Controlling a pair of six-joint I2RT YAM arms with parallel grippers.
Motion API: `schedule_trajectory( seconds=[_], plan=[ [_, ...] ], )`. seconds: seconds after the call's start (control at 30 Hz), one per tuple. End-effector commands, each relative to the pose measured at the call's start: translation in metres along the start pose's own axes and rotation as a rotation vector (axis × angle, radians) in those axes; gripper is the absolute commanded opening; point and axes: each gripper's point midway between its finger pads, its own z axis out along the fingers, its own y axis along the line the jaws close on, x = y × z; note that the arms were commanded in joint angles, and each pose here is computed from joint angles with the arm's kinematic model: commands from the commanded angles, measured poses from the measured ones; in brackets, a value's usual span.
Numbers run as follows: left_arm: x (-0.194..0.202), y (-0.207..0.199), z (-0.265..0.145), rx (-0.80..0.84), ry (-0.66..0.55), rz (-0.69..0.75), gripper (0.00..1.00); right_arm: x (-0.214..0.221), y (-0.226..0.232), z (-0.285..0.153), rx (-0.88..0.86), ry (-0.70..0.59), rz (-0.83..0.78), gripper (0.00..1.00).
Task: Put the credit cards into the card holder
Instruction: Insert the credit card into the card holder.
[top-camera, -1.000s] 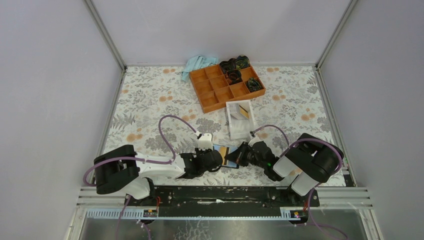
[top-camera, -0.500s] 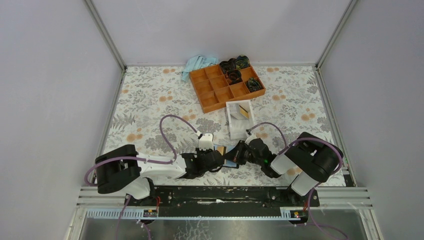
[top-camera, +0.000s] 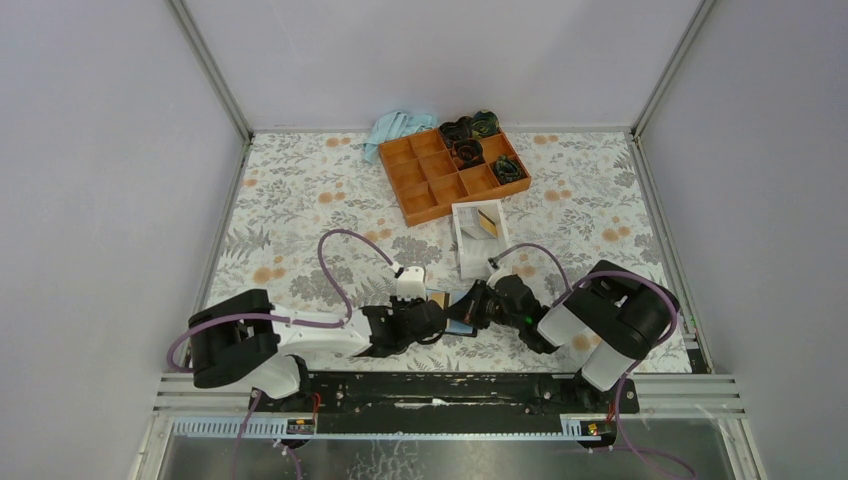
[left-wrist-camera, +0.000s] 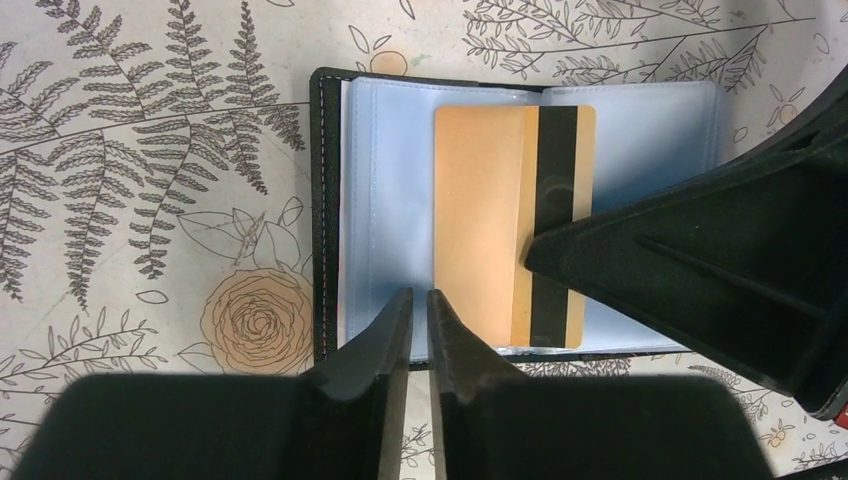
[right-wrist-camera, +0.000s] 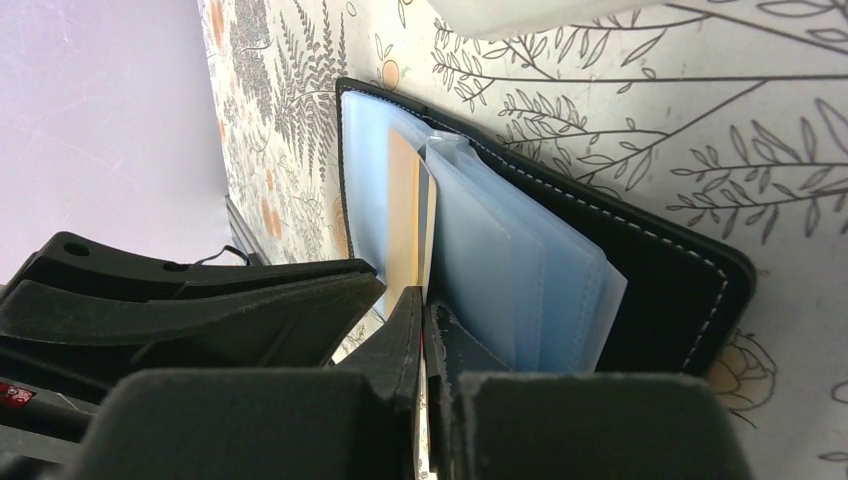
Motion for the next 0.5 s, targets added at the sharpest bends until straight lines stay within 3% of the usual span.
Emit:
schedule_trajectory(
  seconds=[0.0,0.13,0.47],
  plan=[
    [0.022,0.043,-0.006,-0.132,0.068,0.081,0.21,0.022,-0.049,-0.004,0.178,0.083,-0.01,0.0],
    [0.016,0.052,-0.009,-0.164,0.039,0.064,0.29,0.023,-0.052,-0.004,0.184,0.084,-0.004,0.0],
    [0.014,0.074,-0.011,-0.259,0.004,0.037,0.32,0.023,-0.052,-0.006,0.19,0.079,-0.007,0.0]
  ],
)
